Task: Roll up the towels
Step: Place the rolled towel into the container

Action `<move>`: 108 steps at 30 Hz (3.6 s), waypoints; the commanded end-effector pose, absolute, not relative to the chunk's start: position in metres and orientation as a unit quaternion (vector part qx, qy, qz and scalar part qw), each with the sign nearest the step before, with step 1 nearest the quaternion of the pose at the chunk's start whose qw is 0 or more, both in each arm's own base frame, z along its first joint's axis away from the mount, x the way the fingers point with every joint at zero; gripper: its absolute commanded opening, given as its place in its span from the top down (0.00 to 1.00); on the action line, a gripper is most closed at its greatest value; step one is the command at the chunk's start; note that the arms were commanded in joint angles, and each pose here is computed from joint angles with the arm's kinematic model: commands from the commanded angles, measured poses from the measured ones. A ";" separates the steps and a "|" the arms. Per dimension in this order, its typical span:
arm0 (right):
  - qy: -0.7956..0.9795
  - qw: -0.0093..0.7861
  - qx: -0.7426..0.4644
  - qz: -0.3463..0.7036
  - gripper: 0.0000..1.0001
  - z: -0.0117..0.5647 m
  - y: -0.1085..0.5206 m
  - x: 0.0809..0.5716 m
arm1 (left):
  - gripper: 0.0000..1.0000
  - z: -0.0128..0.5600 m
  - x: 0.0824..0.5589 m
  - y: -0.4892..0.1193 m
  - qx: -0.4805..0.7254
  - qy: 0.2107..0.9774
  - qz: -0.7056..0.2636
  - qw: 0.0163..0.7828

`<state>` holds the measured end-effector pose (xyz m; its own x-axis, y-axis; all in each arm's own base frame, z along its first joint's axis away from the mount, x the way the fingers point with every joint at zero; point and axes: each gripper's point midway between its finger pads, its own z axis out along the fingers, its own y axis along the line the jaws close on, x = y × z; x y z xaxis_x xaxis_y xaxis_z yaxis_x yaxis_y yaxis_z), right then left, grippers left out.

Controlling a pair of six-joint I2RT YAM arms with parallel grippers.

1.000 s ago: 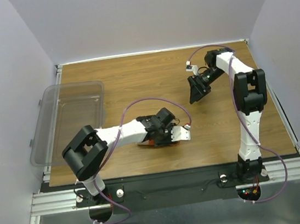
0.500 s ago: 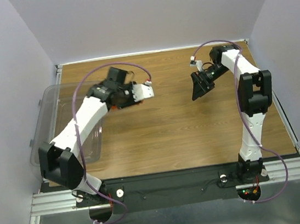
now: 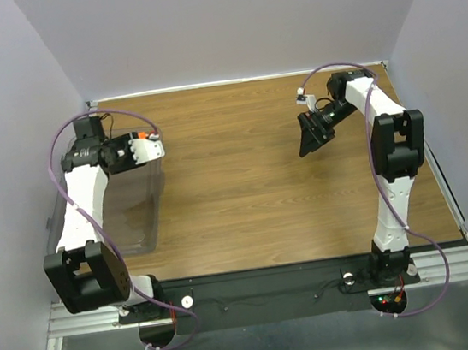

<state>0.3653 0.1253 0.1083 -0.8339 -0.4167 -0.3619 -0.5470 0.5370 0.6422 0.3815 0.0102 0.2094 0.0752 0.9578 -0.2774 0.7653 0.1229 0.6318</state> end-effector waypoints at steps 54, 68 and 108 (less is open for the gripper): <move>0.900 0.080 -0.234 0.360 0.00 0.123 0.118 0.378 | 0.96 0.042 0.225 0.087 0.850 0.495 -0.086 0.158; 0.901 0.080 -0.239 0.354 0.00 0.123 0.116 0.377 | 0.48 0.032 0.227 0.099 0.843 0.517 -0.062 0.135; 0.876 0.116 -0.284 0.373 0.00 0.143 0.121 0.365 | 0.01 0.156 0.225 0.085 0.806 0.548 0.105 0.196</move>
